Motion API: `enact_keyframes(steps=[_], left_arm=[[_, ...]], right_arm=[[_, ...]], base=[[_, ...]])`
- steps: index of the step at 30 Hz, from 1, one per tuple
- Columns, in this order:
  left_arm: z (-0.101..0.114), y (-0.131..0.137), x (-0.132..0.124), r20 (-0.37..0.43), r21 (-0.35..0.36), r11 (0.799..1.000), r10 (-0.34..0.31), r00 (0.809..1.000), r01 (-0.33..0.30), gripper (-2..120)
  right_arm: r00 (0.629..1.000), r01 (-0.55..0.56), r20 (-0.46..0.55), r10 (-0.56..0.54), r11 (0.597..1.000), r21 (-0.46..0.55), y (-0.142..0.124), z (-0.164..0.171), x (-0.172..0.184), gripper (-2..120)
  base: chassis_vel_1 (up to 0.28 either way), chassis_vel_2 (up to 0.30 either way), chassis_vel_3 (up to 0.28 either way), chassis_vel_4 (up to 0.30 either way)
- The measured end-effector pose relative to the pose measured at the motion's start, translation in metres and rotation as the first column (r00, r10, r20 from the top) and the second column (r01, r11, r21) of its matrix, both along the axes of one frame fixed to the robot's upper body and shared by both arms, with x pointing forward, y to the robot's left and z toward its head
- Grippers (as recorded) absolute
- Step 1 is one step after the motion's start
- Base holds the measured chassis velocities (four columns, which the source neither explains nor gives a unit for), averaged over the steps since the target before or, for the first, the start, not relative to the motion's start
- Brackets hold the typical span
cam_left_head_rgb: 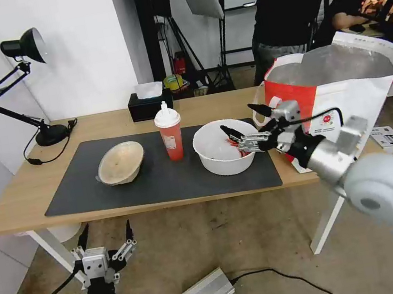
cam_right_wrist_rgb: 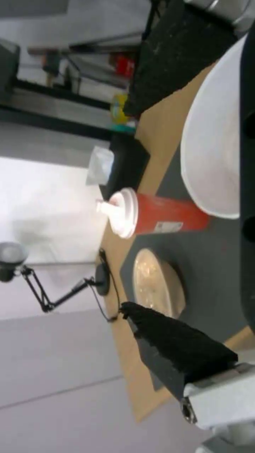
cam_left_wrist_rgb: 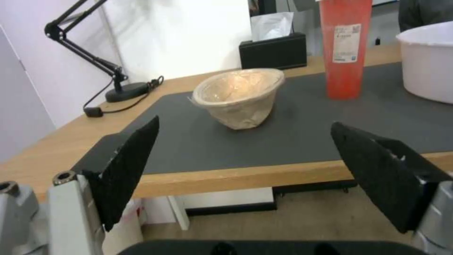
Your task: Pick up the trash from the table and place it into the takeout bag.
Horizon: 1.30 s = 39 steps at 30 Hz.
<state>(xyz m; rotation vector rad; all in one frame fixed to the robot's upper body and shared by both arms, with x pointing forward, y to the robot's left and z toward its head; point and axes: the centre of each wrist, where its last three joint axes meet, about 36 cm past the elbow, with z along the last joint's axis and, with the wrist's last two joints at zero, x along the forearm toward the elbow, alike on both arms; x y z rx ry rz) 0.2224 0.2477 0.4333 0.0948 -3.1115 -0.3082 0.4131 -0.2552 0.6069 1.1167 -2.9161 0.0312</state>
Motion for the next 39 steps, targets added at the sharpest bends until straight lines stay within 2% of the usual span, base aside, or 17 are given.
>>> enact_keyframes(steps=[2,6,12,15,32,39], left_arm=[[0.000,0.000,0.000,-0.001,-0.001,1.000,0.001,1.000,-0.001,98],[-0.001,0.000,0.000,-0.001,-0.001,1.000,0.004,1.000,-0.004,98],[-0.001,0.001,0.000,-0.001,-0.002,1.000,0.005,1.000,-0.005,98],[-0.002,0.001,0.001,-0.003,-0.002,1.000,0.006,1.000,-0.006,98],[-0.002,0.001,0.002,-0.002,-0.005,1.000,0.012,1.000,-0.012,98],[-0.002,0.002,0.002,0.001,-0.005,1.000,0.017,1.000,-0.017,98]], right_arm=[[1.000,-0.023,-0.017,0.022,1.000,-0.015,0.001,0.008,0.005,100],[0.994,-0.068,-0.087,0.059,0.992,-0.107,0.001,0.024,0.027,100],[0.977,-0.131,-0.191,0.100,0.978,-0.160,-0.011,0.030,0.049,100],[0.967,-0.151,-0.234,0.098,0.964,-0.221,-0.019,0.025,0.064,100],[0.966,-0.124,-0.254,0.041,0.939,-0.320,-0.022,0.008,0.095,100],[0.966,-0.135,-0.255,0.048,0.932,-0.337,-0.013,0.006,0.104,100]], base=[[0.000,0.000,0.000,0.000],[0.000,0.000,0.000,0.000],[0.000,0.000,0.000,0.000],[0.000,0.000,0.000,0.000],[0.000,0.000,0.000,0.000],[0.000,0.000,0.000,0.000]])
